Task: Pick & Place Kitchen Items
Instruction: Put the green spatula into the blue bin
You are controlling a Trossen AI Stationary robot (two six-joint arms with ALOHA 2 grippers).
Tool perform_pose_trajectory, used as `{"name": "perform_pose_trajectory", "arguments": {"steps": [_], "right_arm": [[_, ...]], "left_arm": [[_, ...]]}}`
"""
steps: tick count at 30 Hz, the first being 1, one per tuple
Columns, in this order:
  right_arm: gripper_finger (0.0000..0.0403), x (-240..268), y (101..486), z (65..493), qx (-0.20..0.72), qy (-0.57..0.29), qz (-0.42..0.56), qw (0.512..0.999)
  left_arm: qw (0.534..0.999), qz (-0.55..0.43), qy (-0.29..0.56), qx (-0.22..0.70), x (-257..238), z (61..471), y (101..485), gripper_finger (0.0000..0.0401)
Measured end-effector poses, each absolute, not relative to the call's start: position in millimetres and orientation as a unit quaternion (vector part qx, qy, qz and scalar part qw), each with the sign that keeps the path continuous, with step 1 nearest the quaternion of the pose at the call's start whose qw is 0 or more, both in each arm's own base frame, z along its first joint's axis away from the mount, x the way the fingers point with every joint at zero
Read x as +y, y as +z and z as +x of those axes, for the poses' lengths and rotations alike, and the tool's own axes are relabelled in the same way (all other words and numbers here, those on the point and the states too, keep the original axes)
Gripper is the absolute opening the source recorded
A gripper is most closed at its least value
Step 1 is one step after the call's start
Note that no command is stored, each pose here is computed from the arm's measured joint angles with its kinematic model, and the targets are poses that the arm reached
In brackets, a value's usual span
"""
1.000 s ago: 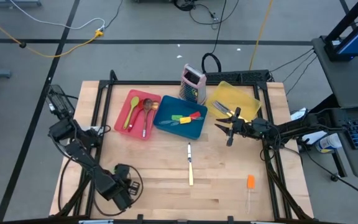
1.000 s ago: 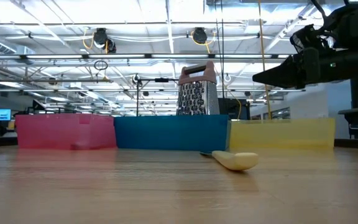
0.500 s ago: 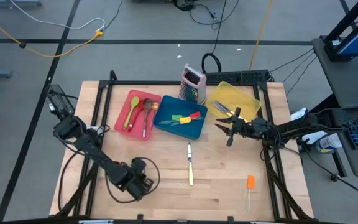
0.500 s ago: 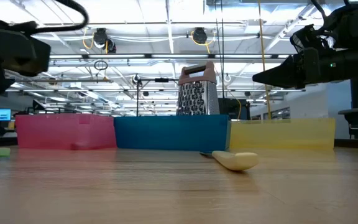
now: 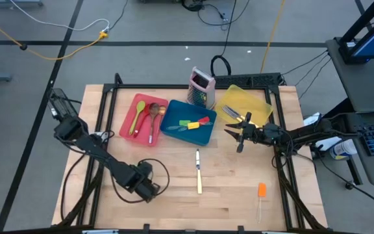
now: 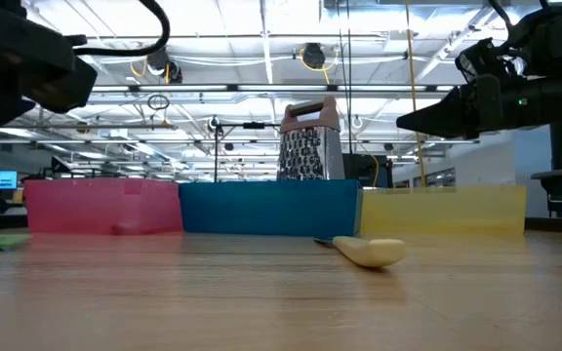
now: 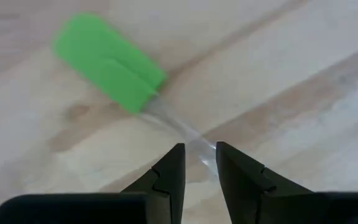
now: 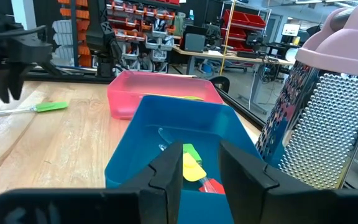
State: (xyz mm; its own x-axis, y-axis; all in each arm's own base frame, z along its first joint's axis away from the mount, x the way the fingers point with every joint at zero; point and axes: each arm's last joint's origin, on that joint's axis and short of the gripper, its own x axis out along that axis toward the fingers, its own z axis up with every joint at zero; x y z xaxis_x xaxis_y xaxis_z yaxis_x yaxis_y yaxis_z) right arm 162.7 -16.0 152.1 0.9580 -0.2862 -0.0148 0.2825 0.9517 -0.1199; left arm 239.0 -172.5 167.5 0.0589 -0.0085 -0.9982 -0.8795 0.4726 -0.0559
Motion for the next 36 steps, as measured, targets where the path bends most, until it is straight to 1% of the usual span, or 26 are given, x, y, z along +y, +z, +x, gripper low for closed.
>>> {"name": "perform_pose_trajectory", "arguments": {"steps": [3,6,11,17,22,27,33,36], "right_arm": [[0.0093,-16.0,152.1,162.7,0.016,-0.144,-0.058,0.988],[0.0093,-16.0,152.0,162.7,0.016,-0.144,-0.058,0.988],[0.0093,-16.0,152.0,162.7,0.016,-0.144,-0.058,0.988],[0.0093,-16.0,152.0,162.7,0.016,-0.144,-0.058,0.988],[0.0093,-16.0,152.0,162.7,0.016,-0.144,-0.058,0.988],[0.0093,-16.0,150.3,162.7,0.025,-0.143,-0.059,0.988],[0.0093,-16.0,147.4,162.5,0.038,-0.143,-0.047,0.988],[0.0093,-16.0,147.1,162.5,0.04,-0.143,-0.045,0.988]], "left_arm": [[0.605,-0.354,0.389,0.597,-167.0,231.6,167.8,0.0102],[0.59,-0.34,0.415,0.603,-160.7,227.1,166.3,0.0126],[0.58,-0.329,0.431,0.608,-150.7,226.0,162.3,0.0185],[0.573,-0.364,0.441,0.587,-134.2,236.6,154.1,0.0261],[0.565,-0.391,0.448,0.572,-122.6,245.7,153.4,0.0304],[0.558,-0.405,0.455,0.564,-119.5,249.0,152.4,0.0313],[0.534,-0.421,0.471,0.562,-124.2,245.8,151.4,0.0301],[0.53,-0.426,0.479,0.556,-127.9,242.8,150.4,0.0295]]}}
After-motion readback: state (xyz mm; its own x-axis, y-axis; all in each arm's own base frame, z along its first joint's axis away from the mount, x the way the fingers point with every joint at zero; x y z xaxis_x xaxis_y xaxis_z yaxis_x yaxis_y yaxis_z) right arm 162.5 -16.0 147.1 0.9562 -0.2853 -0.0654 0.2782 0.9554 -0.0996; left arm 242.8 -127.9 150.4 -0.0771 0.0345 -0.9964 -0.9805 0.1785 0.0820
